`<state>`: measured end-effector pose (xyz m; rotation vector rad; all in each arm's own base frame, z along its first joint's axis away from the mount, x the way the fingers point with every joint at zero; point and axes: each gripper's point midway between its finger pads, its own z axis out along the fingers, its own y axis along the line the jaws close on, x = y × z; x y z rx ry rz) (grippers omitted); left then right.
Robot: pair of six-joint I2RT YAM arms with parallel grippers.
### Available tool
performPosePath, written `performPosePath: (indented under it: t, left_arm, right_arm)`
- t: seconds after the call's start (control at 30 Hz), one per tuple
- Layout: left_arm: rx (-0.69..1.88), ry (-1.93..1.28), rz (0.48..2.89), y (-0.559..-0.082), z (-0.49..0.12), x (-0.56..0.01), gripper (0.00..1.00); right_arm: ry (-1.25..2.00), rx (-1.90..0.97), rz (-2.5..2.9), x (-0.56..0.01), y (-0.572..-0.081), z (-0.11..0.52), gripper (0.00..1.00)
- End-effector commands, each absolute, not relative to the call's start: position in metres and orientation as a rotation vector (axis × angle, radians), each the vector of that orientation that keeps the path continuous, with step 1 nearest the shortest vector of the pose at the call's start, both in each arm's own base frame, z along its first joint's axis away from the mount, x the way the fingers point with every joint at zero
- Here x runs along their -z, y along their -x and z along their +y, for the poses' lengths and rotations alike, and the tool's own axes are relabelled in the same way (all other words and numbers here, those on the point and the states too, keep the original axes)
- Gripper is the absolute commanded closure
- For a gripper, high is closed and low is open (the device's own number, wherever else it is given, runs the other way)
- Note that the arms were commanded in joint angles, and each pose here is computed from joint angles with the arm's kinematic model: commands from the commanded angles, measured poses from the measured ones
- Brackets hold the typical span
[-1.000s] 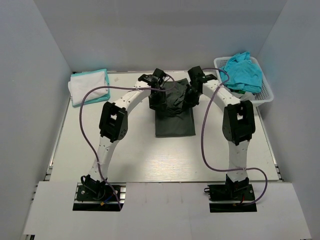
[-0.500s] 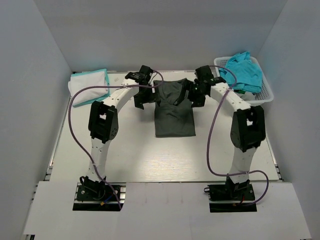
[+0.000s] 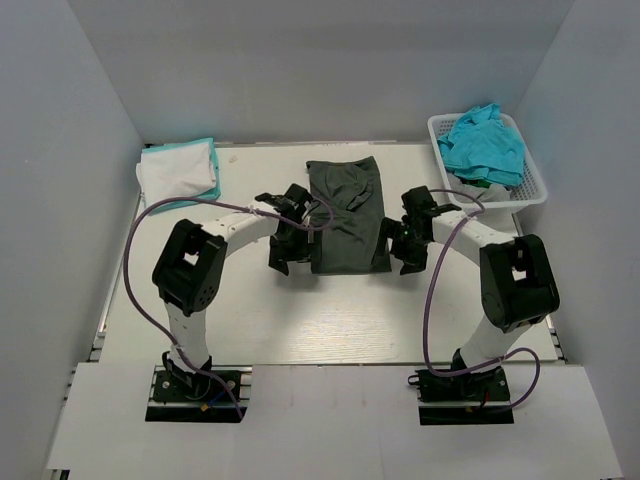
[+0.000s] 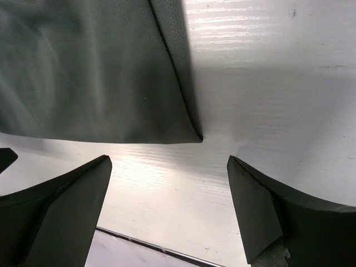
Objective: Fold and stack the t-shirts
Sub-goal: Fold the folded rectangular tshirt in 1/3 of the way, then grab one side of the 2/3 rectangular tshirt with both arms
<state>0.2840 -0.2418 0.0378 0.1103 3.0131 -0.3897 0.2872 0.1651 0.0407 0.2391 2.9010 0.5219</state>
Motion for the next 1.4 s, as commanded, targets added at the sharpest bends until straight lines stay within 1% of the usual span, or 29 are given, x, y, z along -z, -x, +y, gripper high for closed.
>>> performPosePath:
  t: [0.0, 0.07, 0.1, 0.17, 0.2, 0.23, 0.27, 0.3, 0.4, 0.43, 0.47, 0.5, 0.53, 0.57, 0.63, 0.67, 0.7, 0.77, 0.93, 1.03, 1.07, 1.13, 1.17, 1.23, 1.27, 1.3, 1.37]
  left_arm:
    - [0.5, -0.136, 2.896, -0.298, -0.264, -0.054, 0.03]
    - [0.505, -0.152, 2.891, -0.299, -0.27, -0.049, 0.06]
    - [0.505, -0.152, 2.891, -0.299, -0.27, -0.049, 0.1]
    - [0.487, -0.169, 2.902, -0.297, -0.274, -0.039, 0.14]
    - [0.483, -0.186, 2.912, -0.293, -0.277, -0.035, 0.23]
    - [0.483, -0.186, 2.912, -0.293, -0.277, -0.035, 0.27]
    - [0.476, -0.199, 2.924, -0.29, -0.279, -0.03, 0.3]
    - [0.477, -0.199, 2.923, -0.289, -0.279, -0.028, 0.3]
    - [0.476, -0.228, 2.929, -0.282, -0.283, -0.02, 0.3]
    - [0.469, -0.227, 2.938, -0.281, -0.283, -0.016, 0.35]
    - [0.478, -0.228, 2.932, -0.28, -0.287, -0.017, 0.39]
    - [0.469, -0.227, 2.945, -0.279, -0.286, -0.011, 0.4]
    - [0.442, -0.223, 2.955, -0.279, -0.284, -0.005, 0.47]
    - [0.435, -0.221, 2.942, -0.283, -0.284, -0.007, 0.5]
    - [0.413, -0.205, 2.955, -0.284, -0.284, -0.004, 0.57]
    - [0.413, -0.205, 2.955, -0.286, -0.285, -0.003, 0.7]
    - [0.413, -0.205, 2.955, -0.286, -0.285, -0.003, 0.8]
    - [0.39, -0.187, 2.948, -0.288, -0.282, 0.0, 1.0]
    - [0.393, -0.183, 2.908, -0.288, -0.279, -0.015, 1.0]
    - [0.368, -0.196, 2.94, -0.269, -0.268, -0.022, 1.0]
    - [0.371, -0.211, 2.939, -0.26, -0.266, -0.036, 1.0]
    - [0.364, -0.201, 2.981, -0.241, -0.258, -0.041, 1.0]
    - [0.422, -0.21, 2.991, -0.23, -0.258, -0.056, 1.0]
    - [0.479, -0.255, 3.013, -0.21, -0.262, -0.07, 1.0]
    - [0.515, -0.278, 3.055, -0.196, -0.259, -0.078, 1.0]
    - [0.558, -0.301, 3.042, -0.189, -0.262, -0.093, 1.0]
    - [0.599, -0.339, 3.055, -0.177, -0.261, -0.11, 1.0]
  right_arm:
    - [-0.233, -0.539, 2.791, -0.048, -0.311, 0.168, 0.1]
    - [-0.201, -0.539, 2.792, -0.046, -0.31, 0.174, 0.1]
    - [-0.231, -0.529, 2.808, -0.04, -0.312, 0.168, 0.11]
    - [-0.229, -0.522, 2.815, -0.034, -0.312, 0.167, 0.11]
    - [-0.229, -0.517, 2.834, -0.029, -0.309, 0.167, 0.13]
    - [-0.236, -0.521, 2.843, -0.026, -0.308, 0.168, 0.16]
    - [-0.229, -0.525, 2.847, -0.025, -0.307, 0.169, 0.16]
    - [-0.231, -0.529, 2.854, -0.022, -0.304, 0.168, 0.18]
    - [-0.243, -0.549, 2.855, -0.017, -0.3, 0.17, 0.3]
    - [-0.249, -0.566, 2.856, -0.016, -0.301, 0.171, 0.34]
    - [-0.254, -0.561, 2.867, -0.012, -0.297, 0.172, 0.4]
    - [-0.263, -0.564, 2.87, -0.01, -0.297, 0.171, 0.43]
    - [-0.265, -0.567, 2.871, -0.009, -0.297, 0.172, 0.5]
    - [-0.271, -0.569, 2.871, -0.009, -0.298, 0.172, 0.71]
    - [-0.27, -0.567, 2.882, -0.007, -0.295, 0.172, 0.86]
    - [-0.267, -0.576, 2.878, -0.011, -0.294, 0.173, 0.94]
    - [-0.274, -0.575, 2.88, -0.01, -0.293, 0.172, 1.0]
    - [-0.272, -0.583, 2.874, -0.015, -0.29, 0.172, 1.0]
    - [-0.247, -0.603, 2.873, -0.027, -0.279, 0.172, 1.0]
    - [-0.217, -0.658, 2.894, -0.036, -0.262, 0.175, 1.0]
    - [-0.206, -0.696, 2.899, -0.041, -0.253, 0.177, 1.0]
    - [-0.203, -0.716, 2.945, -0.048, -0.229, 0.176, 1.0]
    - [-0.173, -0.797, 2.935, -0.06, -0.217, 0.18, 1.0]
    - [-0.169, -0.816, 3.009, -0.059, -0.189, 0.178, 1.0]
    - [-0.142, -0.857, 3.035, -0.065, -0.173, 0.179, 1.0]
    - [-0.122, -0.881, 3.061, -0.072, -0.157, 0.179, 1.0]
    - [-0.082, -0.927, 3.07, -0.084, -0.142, 0.181, 1.0]
